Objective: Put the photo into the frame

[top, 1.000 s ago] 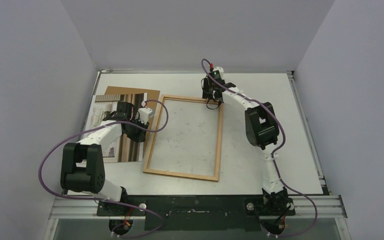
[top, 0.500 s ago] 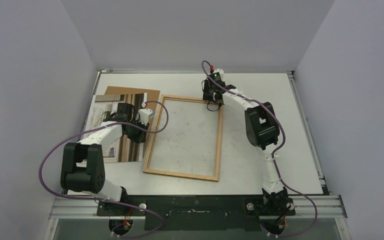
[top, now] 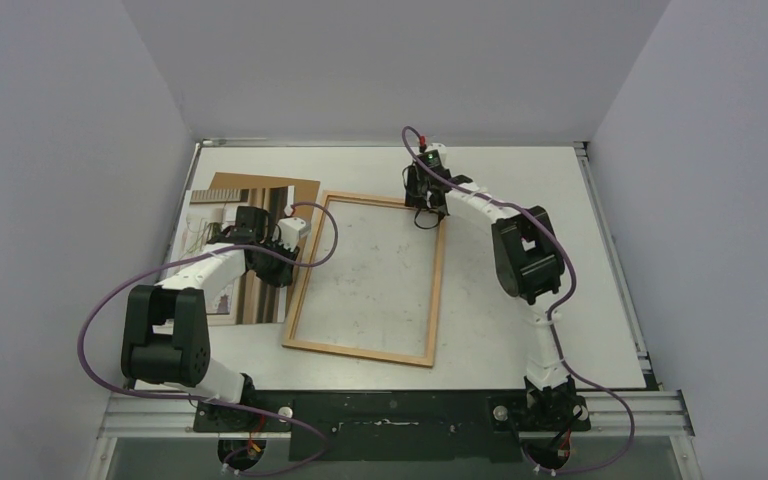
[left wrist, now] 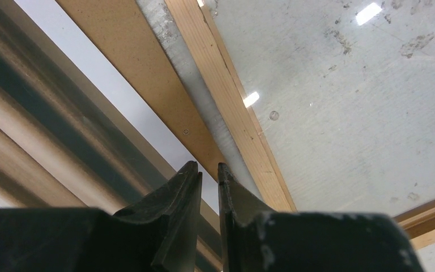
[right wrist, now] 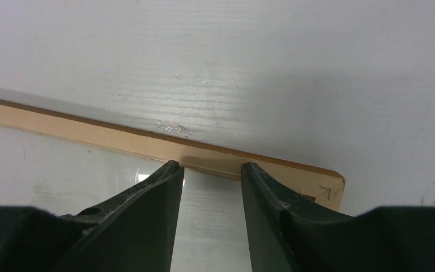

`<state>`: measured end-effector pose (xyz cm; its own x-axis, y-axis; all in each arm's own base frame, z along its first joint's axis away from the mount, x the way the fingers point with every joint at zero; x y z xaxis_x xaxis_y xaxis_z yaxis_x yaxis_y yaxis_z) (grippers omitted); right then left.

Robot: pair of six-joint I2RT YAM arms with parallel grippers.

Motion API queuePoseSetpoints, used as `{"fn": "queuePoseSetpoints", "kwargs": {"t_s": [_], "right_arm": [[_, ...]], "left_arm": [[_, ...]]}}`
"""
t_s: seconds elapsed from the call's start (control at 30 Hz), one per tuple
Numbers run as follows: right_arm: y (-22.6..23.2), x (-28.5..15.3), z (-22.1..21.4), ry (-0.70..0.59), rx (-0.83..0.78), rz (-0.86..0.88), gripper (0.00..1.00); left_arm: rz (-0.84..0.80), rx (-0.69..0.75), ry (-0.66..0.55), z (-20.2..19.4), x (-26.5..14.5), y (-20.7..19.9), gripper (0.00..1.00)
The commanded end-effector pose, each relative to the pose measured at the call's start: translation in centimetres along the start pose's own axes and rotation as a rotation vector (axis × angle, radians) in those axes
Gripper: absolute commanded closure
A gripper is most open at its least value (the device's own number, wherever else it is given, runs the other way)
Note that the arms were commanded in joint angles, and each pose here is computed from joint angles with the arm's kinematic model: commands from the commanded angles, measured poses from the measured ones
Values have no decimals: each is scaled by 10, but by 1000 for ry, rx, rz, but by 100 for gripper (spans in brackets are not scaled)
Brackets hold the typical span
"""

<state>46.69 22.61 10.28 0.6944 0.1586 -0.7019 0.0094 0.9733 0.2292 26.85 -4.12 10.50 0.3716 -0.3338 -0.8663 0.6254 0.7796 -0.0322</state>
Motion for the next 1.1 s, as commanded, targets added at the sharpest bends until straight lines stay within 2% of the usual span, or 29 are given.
{"fn": "queuePoseSetpoints", "kwargs": {"t_s": [0.0,0.2,0.33,0.4,0.53,0.7,0.8,1.07], "right_arm": [[8,-23,11,-22,14,28,57],[4,-20,5,-2,11,19,57],[-2,-22,7,-5,16,-3,57],[-7,-24,9,-11,25,-12,56],[-10,-30,17,-33,48,9,49],[-4,-46,38,-78,49,46,38],[-10,-49,47,-98,61,45,36],[-20,-28,42,-59,79,40,35]], "left_arm": [[-10,11,-62,15,-9,-1,83],[-55,68,-56,13,-26,-11,80],[-139,244,-67,4,-49,-22,73],[-159,343,-71,1,-60,-28,67],[-189,448,-75,-2,-72,-36,59],[-217,627,-12,-20,-65,-69,56],[-166,761,21,-30,-57,-86,54],[-98,897,74,-32,-44,-100,54]]}}
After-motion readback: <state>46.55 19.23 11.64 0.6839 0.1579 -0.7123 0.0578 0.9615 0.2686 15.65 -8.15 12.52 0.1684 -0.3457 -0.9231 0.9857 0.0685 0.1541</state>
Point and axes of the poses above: each gripper's point midway between its finger pads, its own x axis out along the fingers, its own y axis along the line the jaws close on, z = x × y, the point moved 8 cm from there along -x, back along the fingers, and after that the axes turned 6 degrees about x, right-handed, at the moved point
